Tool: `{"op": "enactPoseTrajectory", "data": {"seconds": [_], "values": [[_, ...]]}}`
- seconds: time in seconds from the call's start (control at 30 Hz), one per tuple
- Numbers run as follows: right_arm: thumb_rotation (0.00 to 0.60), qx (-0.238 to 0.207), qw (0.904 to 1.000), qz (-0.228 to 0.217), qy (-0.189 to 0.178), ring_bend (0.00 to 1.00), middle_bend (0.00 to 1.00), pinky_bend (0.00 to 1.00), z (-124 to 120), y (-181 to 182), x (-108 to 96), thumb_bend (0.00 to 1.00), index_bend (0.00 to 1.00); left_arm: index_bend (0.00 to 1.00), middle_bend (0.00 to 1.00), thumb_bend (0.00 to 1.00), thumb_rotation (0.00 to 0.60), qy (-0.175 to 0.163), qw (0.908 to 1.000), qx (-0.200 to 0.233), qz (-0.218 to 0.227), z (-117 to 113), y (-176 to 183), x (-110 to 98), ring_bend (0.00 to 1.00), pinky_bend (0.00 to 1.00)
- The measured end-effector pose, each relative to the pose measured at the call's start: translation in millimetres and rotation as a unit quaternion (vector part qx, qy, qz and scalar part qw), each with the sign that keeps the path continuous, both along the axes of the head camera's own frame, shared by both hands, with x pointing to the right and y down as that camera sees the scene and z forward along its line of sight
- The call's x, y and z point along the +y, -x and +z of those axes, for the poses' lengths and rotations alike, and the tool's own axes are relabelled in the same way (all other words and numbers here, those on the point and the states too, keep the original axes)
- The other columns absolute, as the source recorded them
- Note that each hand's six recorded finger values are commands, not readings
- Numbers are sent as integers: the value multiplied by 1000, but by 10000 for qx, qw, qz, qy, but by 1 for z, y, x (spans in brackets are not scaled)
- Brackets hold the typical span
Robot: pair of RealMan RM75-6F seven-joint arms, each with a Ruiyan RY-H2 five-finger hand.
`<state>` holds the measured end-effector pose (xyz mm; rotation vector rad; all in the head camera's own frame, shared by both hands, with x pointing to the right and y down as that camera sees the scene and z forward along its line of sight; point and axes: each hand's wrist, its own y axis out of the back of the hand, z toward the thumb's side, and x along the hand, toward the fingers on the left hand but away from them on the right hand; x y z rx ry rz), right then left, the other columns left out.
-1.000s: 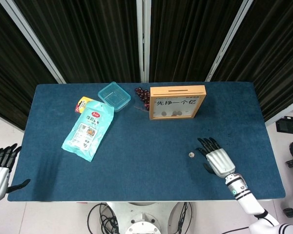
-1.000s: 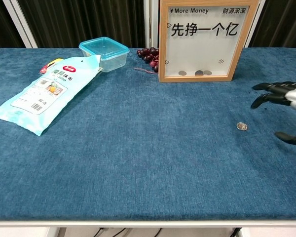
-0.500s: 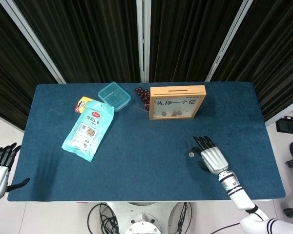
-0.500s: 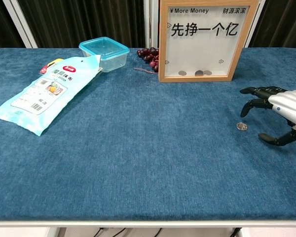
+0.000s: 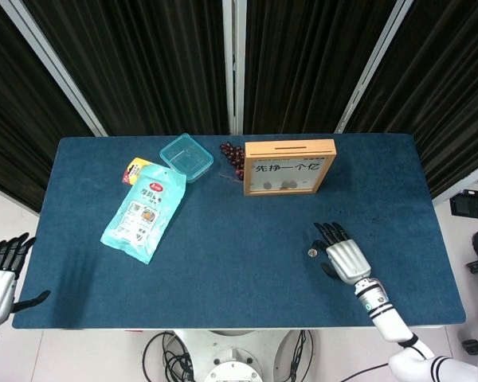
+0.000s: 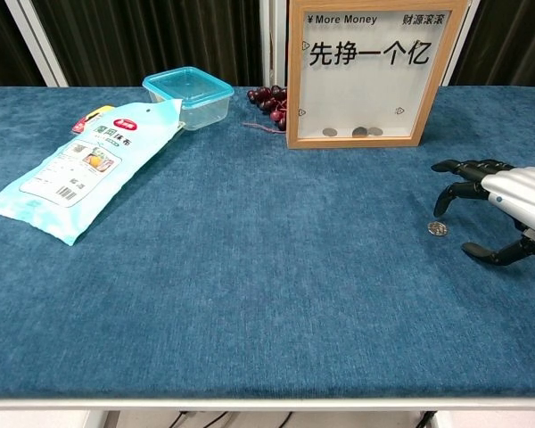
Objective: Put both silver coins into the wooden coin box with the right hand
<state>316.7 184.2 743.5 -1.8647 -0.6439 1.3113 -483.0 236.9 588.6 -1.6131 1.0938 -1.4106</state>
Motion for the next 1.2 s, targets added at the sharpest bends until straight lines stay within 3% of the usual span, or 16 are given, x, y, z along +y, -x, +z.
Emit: {"op": "enactPoseTrajectory", "data": {"seconds": [1.2], "values": [[600,-48,9999,43,93,0,54,0,5,8,-4,328,389,0,0,37,600,39,10000,-6,36,2,-1,-4,0,0]]}}
